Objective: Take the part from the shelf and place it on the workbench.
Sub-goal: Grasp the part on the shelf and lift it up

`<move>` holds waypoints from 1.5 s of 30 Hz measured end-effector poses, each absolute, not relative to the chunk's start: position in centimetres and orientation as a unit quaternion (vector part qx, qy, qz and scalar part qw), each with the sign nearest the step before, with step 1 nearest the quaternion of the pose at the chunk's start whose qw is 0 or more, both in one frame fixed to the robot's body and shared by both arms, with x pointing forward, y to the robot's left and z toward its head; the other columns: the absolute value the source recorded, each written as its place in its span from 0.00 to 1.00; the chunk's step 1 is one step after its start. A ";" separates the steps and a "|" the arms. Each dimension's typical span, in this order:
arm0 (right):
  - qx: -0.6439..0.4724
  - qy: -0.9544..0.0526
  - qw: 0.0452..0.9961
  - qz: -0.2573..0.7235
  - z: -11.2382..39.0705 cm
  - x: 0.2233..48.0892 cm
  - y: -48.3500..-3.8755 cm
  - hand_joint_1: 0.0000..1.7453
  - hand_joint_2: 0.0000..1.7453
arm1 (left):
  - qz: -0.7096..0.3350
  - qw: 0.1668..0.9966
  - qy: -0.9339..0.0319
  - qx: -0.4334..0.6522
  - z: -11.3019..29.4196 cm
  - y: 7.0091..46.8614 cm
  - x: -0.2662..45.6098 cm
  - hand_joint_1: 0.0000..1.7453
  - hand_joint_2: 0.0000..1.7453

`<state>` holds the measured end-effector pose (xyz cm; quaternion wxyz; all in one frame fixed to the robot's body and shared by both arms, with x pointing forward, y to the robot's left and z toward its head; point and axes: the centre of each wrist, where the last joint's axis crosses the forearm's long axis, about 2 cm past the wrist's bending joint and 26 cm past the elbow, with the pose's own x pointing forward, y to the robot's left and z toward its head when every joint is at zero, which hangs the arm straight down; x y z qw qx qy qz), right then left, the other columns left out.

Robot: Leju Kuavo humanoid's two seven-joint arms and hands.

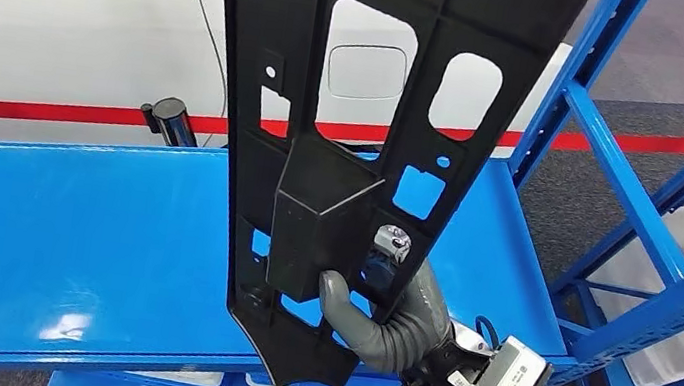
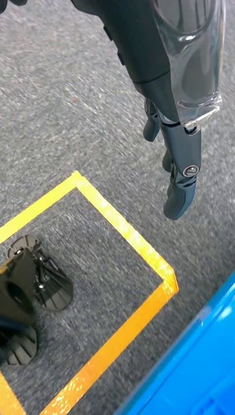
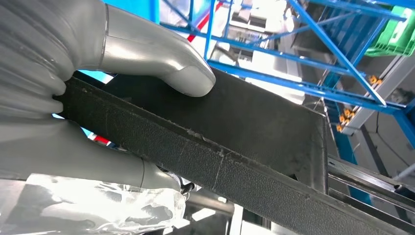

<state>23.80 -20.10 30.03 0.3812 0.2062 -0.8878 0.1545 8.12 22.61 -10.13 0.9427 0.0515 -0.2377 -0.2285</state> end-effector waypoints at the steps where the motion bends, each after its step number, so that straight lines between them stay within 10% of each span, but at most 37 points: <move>1: 0.206 -0.888 0.381 0.154 30.0 23.8 -20.1 1.00 1.00 | -0.228 0.943 -0.238 0.052 -10.1 22.6 8.2 0.00 1.00; 45: 0.188 -0.897 0.372 0.147 30.2 23.7 -20.7 1.00 1.00 | -0.221 0.946 -0.234 0.045 -10.1 22.3 8.0 0.00 1.00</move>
